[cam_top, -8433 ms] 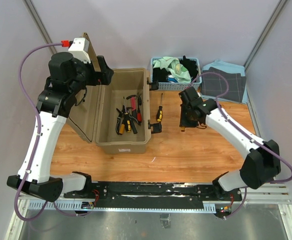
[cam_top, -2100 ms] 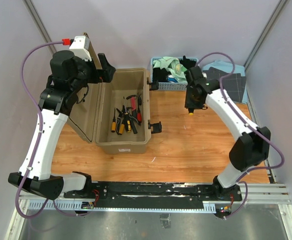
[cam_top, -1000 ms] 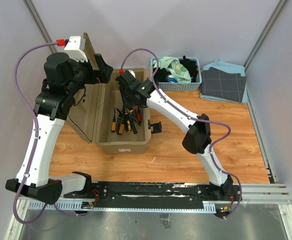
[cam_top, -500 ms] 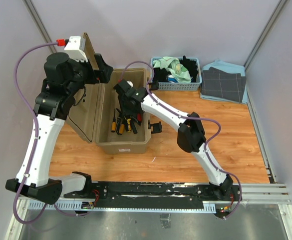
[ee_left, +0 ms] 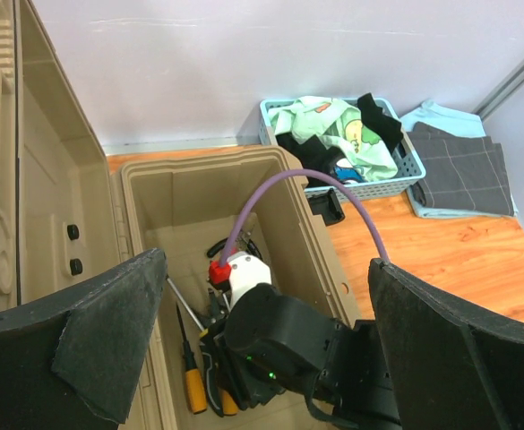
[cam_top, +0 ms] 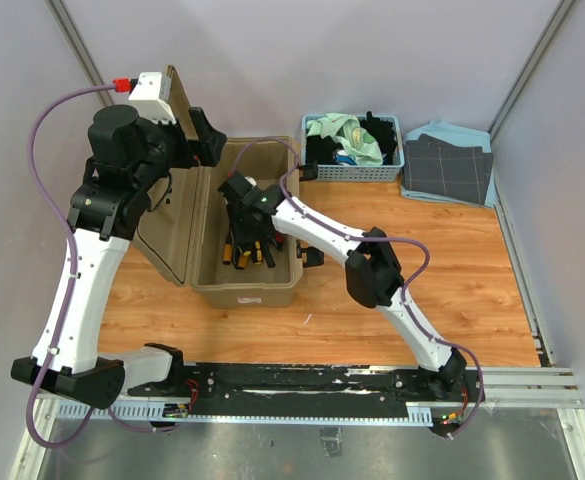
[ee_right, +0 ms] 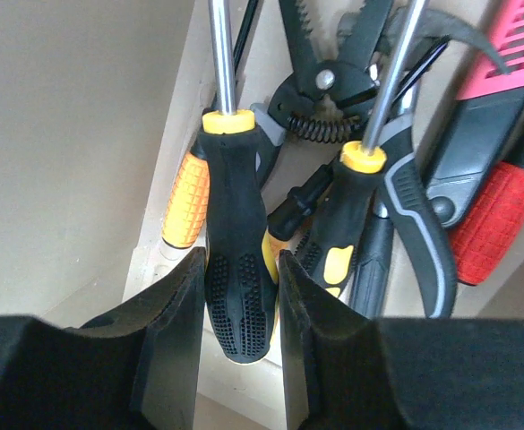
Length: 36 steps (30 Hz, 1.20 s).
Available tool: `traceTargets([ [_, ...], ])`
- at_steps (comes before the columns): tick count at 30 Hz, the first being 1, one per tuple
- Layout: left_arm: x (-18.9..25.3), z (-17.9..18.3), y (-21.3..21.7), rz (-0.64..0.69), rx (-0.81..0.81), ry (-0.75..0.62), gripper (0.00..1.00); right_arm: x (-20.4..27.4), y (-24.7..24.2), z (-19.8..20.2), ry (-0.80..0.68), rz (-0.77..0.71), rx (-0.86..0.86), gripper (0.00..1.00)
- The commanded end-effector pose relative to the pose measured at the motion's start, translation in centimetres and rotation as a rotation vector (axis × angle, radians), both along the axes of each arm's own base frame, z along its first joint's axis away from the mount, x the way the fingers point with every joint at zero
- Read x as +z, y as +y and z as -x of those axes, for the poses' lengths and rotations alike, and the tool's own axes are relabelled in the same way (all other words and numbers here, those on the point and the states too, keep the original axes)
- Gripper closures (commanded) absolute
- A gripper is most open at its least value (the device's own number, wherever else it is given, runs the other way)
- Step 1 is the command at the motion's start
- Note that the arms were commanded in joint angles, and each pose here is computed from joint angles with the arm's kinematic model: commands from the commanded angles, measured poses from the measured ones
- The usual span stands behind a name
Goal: Pack the tool kit
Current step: Place the screwdriver in the toolbox.
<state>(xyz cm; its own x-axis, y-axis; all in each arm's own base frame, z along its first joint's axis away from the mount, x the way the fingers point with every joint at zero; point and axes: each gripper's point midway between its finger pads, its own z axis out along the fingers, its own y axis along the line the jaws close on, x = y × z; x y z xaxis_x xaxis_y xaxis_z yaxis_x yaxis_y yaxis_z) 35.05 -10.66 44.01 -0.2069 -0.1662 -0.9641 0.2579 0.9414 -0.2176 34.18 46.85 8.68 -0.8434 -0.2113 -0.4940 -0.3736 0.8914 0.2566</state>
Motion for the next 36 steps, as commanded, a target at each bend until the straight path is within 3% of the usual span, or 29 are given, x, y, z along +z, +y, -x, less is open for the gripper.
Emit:
traceTargets([
  [1, 1.9, 0.1, 0.3, 0.017, 0.01, -0.061, 0.01, 0.0, 1.5, 0.7, 0.006, -0.031, 0.016, 0.8],
  [9, 1.9, 0.1, 0.4, 0.017, 0.013, -0.06, 0.01, -0.2, 1.2, 0.7, -0.007, -0.012, 0.035, 0.49],
  [15, 2.0, 0.1, 0.3, 0.018, 0.01, -0.061, 0.0, 0.3, 1.1, 0.5, -0.027, -0.011, 0.045, 0.36],
  [20, 5.4, 0.0, 1.3, -0.037, 0.045, -0.17, 0.01, 5.7, 0.4, -1.1, -0.163, -0.048, 0.035, 0.24],
  [21, 7.1, -0.1, 2.1, -0.07, 0.077, -0.228, 0.01, 7.2, 0.0, -1.6, -0.211, -0.05, 0.043, 0.15],
  [22, 9.0, -0.3, 3.2, -0.104, 0.133, -0.288, 0.01, 8.9, -0.3, -2.0, -0.259, -0.054, 0.049, 0.01],
  [27, 14.1, -0.1, 6.7, -0.212, 0.311, -0.469, 0.01, 15.3, -4.1, -3.5, -0.415, -0.044, -0.015, 0.02],
  [36, 11.4, -1.4, 12.5, -0.272, 0.528, -0.4, 0.01, 21.8, -14.2, -4.6, -0.552, -0.017, -0.218, 0.02],
])
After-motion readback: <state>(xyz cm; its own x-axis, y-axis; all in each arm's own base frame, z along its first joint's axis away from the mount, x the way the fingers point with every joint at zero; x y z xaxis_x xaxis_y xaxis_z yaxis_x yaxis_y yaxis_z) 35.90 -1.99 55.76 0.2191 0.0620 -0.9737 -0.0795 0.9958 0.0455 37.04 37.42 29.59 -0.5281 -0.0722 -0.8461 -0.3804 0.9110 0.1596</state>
